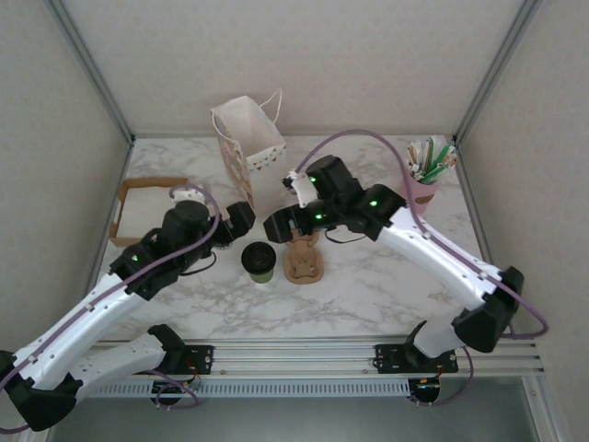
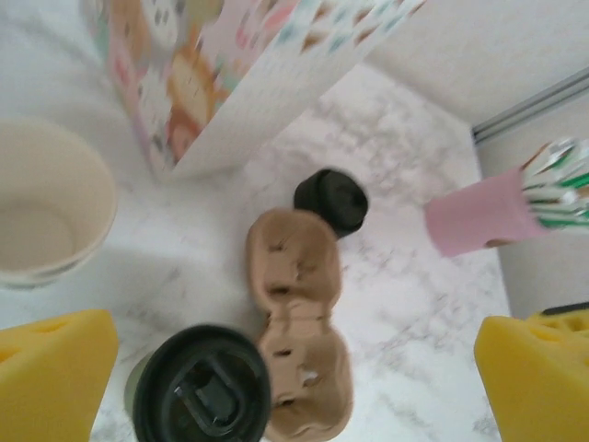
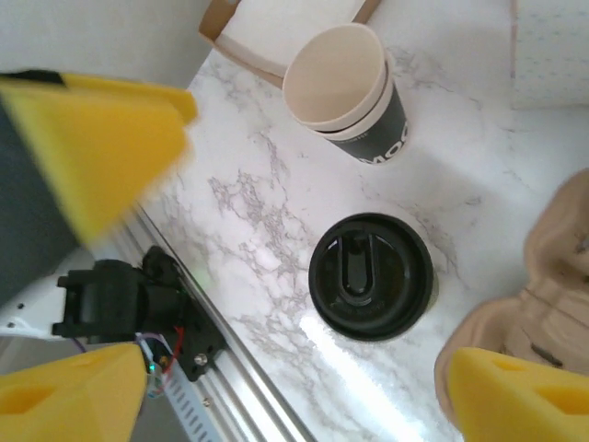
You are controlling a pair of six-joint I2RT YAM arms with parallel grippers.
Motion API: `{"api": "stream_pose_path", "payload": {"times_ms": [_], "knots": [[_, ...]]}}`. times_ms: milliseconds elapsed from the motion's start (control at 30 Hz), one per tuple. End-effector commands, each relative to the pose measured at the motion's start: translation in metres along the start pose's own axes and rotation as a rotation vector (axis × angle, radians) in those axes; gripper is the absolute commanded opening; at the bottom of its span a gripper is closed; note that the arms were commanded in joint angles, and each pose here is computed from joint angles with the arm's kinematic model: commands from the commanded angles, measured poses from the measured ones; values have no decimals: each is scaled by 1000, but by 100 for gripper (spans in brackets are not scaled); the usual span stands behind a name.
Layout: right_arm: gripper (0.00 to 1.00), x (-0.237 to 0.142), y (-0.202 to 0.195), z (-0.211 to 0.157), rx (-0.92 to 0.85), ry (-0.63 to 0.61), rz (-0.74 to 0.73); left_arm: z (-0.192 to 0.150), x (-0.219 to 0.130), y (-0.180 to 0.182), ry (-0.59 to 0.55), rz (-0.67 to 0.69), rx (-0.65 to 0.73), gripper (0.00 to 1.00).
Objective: Pack the takeout coffee
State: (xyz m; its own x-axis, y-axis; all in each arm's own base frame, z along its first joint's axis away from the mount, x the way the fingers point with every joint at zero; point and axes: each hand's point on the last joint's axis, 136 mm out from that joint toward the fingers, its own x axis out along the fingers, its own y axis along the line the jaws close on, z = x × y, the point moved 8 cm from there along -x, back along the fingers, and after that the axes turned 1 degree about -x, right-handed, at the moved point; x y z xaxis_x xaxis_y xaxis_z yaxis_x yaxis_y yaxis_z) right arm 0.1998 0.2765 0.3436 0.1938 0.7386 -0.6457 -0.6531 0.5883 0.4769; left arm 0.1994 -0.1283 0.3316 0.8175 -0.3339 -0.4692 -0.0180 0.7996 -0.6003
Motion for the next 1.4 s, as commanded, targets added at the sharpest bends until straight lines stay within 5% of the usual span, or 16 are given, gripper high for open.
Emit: {"api": "stream_pose_path", "payload": {"times_ms": [0,300,533,1000,1367], "knots": [[99,-34,-9,-8,3,-17,-88,26,-11,-14,-62,57,67,100],[99,-67,-57,-15,117,-63,-284,80,8,-44,-126,156,94,100],[99,-46,-91,-13,182,-23,-501,91,43,-29,-85,191,31,99],[99,-11,-122,-8,185,46,-628,121,125,-20,18,304,61,87],[99,-11,-128,-4,185,29,-631,112,170,-5,96,455,105,53]]}}
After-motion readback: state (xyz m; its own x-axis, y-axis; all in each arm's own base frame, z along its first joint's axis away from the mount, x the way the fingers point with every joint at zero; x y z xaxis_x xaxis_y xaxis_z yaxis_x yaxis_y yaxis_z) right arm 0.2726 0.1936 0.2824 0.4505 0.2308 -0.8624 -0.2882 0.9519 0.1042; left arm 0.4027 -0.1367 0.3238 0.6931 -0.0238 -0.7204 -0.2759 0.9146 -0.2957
